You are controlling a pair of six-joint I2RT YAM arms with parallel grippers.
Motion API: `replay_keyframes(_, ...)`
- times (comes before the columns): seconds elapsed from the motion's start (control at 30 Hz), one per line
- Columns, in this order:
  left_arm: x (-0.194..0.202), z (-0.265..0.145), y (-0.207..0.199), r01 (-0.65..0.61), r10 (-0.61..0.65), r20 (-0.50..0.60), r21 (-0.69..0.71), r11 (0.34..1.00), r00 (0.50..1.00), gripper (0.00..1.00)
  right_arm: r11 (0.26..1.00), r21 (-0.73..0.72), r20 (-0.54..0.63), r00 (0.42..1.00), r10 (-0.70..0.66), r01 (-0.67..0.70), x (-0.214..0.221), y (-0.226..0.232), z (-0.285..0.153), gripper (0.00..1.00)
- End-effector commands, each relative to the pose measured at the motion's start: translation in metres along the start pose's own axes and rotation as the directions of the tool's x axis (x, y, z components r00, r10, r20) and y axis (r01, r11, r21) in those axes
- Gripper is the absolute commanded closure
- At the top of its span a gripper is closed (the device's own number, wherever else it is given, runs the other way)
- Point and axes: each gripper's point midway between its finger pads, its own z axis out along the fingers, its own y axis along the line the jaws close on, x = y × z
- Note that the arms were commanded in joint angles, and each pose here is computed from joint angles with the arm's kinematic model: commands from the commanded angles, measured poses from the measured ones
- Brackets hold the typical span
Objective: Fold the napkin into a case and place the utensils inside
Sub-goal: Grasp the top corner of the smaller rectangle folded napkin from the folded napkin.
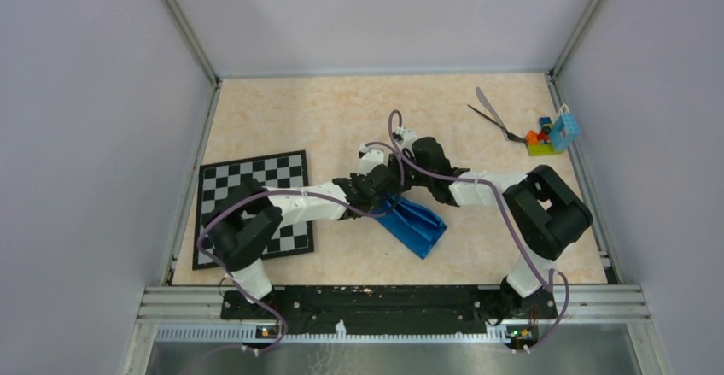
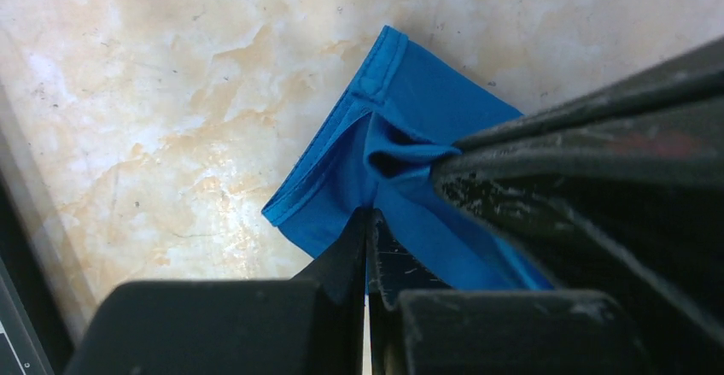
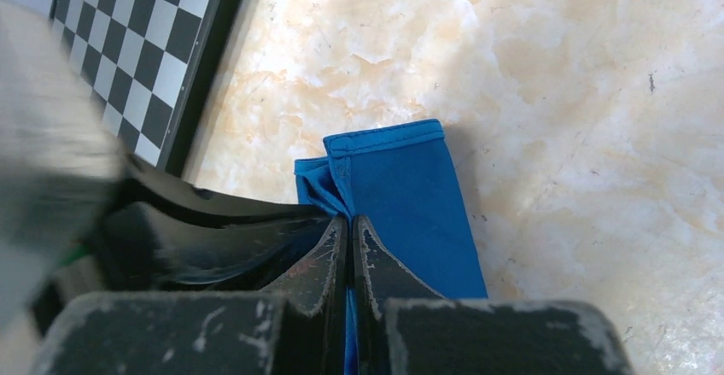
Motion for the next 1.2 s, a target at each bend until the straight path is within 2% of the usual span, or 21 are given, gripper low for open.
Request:
replay_keyframes(0.0,-0.038,-0.022,-0.007,0.07,-0.087,0.172,0.104,0.992,0.981,1.0,0.995,-0.044,0.027,0.996,-0.09,0.091,-0.01,0.013,-0.004,1.0)
replay_keyframes(0.63,-0.043,-0.032,0.004,0.144,-0.18,0.238,0.162,0.976,0.954,1.0,0.989,-0.031,-0.127,0.981,-0.145,0.143,0.053,0.007,-0.006,1.0)
replay_keyframes(0.9,-0.044,-0.036,0.003,0.138,-0.184,0.25,0.189,0.972,0.951,1.0,0.985,0.019,-0.141,0.976,-0.166,0.17,0.056,0.001,-0.003,1.0)
replay_keyframes(1.17,-0.042,-0.041,-0.006,0.116,-0.175,0.246,0.238,0.964,0.953,1.0,0.988,0.05,-0.122,0.983,-0.141,0.148,0.041,0.007,0.011,1.0)
